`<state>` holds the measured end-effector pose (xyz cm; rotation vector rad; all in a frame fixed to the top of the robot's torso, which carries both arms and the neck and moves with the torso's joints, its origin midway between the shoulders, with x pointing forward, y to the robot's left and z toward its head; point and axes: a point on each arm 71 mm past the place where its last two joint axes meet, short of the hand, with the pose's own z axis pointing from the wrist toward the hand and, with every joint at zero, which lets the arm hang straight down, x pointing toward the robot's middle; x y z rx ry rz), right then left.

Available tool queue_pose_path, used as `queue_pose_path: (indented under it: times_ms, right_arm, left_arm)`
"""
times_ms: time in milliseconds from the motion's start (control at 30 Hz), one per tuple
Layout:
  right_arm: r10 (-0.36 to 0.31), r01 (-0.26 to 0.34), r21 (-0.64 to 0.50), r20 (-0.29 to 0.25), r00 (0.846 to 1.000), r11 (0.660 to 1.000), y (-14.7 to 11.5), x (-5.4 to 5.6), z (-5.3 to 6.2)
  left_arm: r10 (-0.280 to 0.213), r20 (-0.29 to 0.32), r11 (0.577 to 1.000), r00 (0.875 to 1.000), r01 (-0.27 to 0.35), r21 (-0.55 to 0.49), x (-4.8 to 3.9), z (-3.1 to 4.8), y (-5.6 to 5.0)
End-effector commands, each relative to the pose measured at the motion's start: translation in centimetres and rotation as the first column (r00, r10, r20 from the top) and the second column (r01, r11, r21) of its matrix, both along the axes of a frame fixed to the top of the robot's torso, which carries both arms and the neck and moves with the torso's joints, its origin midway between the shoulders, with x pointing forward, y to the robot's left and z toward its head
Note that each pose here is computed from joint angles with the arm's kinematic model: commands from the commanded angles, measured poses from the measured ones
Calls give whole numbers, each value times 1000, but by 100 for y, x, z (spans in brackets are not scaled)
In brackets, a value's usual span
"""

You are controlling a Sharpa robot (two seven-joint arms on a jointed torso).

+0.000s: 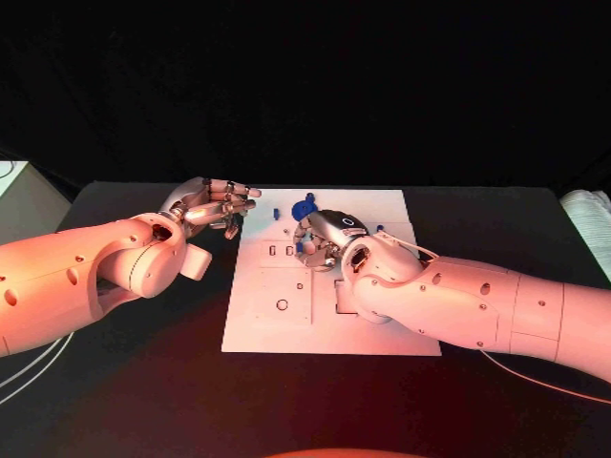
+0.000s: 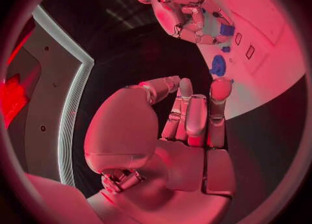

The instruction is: Assemble the parts on the task board

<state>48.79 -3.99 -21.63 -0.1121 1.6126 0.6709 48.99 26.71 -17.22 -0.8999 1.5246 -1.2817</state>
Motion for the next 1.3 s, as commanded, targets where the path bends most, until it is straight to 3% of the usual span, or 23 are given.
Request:
queue_pose_path:
  times_ms: [33, 1300]
  right_arm:
    - [-13, 13, -21, 19, 1000, 1000, -5, 4, -1]
    - [-4, 3, -39, -22, 1000, 999, 19, 12, -37]
  left_arm:
    - [11, 0, 999, 1000, -11, -31, 3, 14, 4]
    - [-4, -24, 1000, 1000, 4, -24, 7, -6, -18]
